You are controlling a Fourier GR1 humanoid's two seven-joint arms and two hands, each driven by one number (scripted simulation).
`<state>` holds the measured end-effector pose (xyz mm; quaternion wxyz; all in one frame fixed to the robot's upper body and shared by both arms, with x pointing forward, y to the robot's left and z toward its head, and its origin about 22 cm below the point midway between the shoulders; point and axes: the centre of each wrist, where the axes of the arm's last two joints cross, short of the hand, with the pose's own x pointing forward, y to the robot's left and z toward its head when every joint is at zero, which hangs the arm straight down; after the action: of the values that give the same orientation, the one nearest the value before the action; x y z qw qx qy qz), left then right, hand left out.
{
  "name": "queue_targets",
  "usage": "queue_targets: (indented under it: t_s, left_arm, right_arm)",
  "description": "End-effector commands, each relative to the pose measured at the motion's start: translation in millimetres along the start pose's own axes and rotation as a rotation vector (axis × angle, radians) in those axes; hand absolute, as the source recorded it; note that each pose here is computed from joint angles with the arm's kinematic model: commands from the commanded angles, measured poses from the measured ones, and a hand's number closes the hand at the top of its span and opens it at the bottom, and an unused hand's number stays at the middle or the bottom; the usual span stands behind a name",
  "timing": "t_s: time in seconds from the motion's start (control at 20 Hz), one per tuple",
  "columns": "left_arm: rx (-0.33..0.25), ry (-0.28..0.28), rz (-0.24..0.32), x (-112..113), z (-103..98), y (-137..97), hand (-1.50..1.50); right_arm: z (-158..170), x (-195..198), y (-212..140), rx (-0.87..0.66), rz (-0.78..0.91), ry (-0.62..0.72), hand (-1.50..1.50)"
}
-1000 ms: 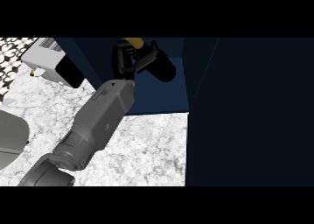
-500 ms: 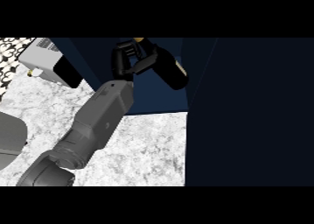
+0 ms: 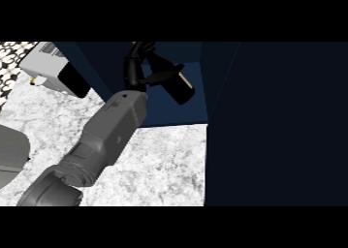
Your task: Pick up the wine, place it into the cabinet and close the cabinet
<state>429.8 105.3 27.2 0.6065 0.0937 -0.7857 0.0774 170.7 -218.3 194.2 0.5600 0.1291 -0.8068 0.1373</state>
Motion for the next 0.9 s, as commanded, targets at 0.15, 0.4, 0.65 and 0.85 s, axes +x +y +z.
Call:
queue_targets:
  t_s: [0.15, 0.4, 0.65, 0.85]
  left_arm:
    - [0.023, 0.008, -0.118, -23, 16, 12, -1.5]
    - [0.052, 0.005, -0.092, -26, 9, 33, -1.5]
    - [0.062, -0.027, -0.042, -27, 12, 29, -1.5]
    - [0.026, -0.033, -0.041, -36, 18, 37, -1.5]
  right_arm:
    - [13, 14, 2, 0.025, 0.0, -0.017, -1.5]
    - [14, 10, 4, 0.023, -0.009, -0.023, -1.5]
    - [10, 12, 1, 0.022, 0.007, -0.044, -1.5]
    - [9, 3, 5, 0.025, -0.013, -0.029, -1.5]
